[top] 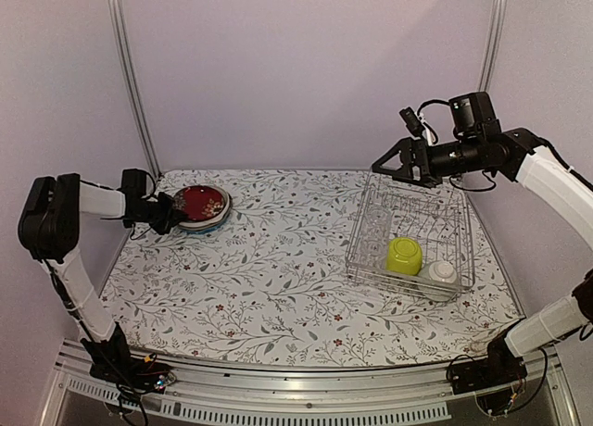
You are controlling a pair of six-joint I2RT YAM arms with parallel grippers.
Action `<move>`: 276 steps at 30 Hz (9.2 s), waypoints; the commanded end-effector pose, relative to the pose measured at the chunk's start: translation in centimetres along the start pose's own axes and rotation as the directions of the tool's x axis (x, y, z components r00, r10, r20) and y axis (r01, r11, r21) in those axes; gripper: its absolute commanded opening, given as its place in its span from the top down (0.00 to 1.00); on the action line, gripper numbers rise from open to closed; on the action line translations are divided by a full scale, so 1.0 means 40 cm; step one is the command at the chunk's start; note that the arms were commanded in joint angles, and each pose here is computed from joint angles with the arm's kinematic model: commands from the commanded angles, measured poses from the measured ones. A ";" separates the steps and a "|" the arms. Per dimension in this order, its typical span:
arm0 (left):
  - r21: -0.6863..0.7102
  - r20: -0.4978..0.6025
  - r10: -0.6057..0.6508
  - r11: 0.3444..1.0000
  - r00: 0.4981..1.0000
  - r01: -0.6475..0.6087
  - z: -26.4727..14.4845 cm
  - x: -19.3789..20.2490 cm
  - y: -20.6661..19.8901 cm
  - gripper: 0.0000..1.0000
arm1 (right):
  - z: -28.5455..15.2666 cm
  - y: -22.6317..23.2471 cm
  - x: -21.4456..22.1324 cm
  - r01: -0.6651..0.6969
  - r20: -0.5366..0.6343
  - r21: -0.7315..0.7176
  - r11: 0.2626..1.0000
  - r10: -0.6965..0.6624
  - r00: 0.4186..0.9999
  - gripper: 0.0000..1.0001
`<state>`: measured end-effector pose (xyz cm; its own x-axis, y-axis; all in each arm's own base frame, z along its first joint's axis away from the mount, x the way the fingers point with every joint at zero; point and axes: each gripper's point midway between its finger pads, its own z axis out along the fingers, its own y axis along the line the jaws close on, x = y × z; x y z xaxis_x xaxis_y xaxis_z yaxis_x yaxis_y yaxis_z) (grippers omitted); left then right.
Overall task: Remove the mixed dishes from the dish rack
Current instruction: Place the plate on the plate, then grab the bowl from the dish rack, then pass from the right arm to the left, then place the bowl at the corner of the board.
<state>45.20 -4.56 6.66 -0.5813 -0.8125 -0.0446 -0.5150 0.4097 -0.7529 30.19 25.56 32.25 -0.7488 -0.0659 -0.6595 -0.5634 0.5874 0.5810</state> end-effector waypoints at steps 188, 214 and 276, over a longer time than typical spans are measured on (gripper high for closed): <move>0.946 -0.002 0.853 0.170 0.522 -0.275 -0.245 0.971 -0.742 0.20 | -0.056 -0.080 -0.046 -0.096 -0.137 0.357 0.929 0.154 0.979 0.79; 0.992 -0.055 0.872 0.104 0.486 -0.075 -0.307 1.103 -0.774 0.61 | 0.008 0.086 -0.075 -0.024 -0.132 0.133 0.991 0.042 0.990 0.80; -0.546 -0.207 0.723 0.473 0.659 -0.692 -0.253 0.215 -0.102 1.00 | -0.091 -0.083 0.033 0.094 -0.120 0.406 0.909 -0.049 0.992 0.01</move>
<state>36.37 -12.71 18.23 -0.8736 -0.1090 -0.4742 -0.0725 0.9929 -0.0948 29.75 21.06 31.44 -0.7656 -0.1865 -0.6157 -0.4407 0.8493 0.2907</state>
